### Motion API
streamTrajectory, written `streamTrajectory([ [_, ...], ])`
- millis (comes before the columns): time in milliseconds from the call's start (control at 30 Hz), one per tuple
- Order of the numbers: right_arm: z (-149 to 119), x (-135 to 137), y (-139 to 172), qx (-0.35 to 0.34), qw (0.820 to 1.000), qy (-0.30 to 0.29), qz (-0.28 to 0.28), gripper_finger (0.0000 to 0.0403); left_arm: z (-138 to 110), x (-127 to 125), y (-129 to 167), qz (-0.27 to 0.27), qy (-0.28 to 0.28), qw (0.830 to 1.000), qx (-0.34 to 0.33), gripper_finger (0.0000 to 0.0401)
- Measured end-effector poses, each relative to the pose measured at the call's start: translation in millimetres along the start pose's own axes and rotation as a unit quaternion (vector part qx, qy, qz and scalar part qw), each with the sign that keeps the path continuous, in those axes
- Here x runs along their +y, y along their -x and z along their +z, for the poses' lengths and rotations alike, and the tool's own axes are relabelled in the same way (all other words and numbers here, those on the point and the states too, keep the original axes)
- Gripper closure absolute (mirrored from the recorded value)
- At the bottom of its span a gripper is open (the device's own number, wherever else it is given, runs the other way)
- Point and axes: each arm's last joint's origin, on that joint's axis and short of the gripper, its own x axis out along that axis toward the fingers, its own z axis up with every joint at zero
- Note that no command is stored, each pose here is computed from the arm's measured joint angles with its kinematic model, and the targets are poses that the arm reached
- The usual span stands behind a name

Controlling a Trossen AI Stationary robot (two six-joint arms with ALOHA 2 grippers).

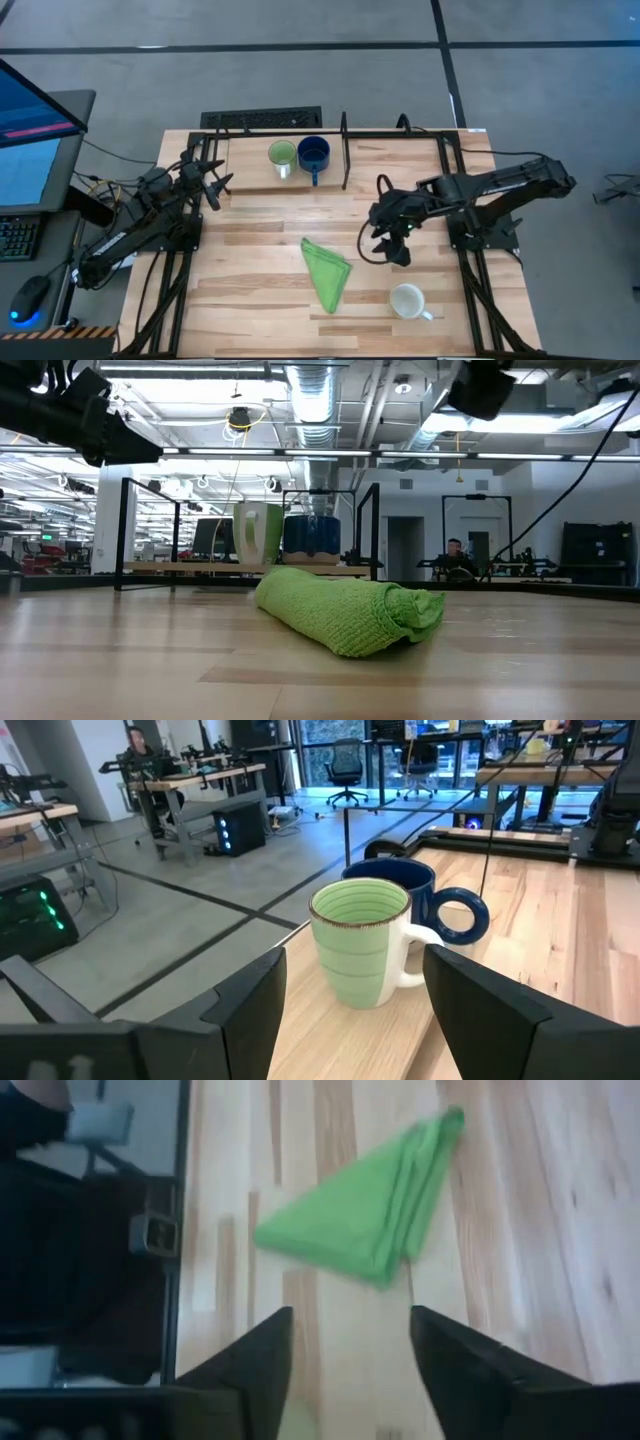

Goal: Stack small to large cups/mugs on shelf
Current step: Move the white mug to the center of the table

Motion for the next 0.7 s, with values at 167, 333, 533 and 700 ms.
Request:
streamTrajectory([
  [167,-17,8,2,0.065,0.998,0.008,-0.010,0.0129,0,0,0,0.000,0.000,1.000,0.001,0.0172],
  [333,-27,28,0,0.059,0.997,0.035,-0.040,0.0124,0,0,0,0.000,0.000,1.000,0.001,0.0172],
  [533,-48,54,-2,0.075,0.995,-0.009,-0.073,0.0124,0,0,0,0.000,0.000,1.000,0.002,0.0172],
  [700,-62,73,-1,0.055,0.993,-0.036,-0.093,0.0124,0,0,0,0.000,0.000,1.000,0.002,0.0172],
])
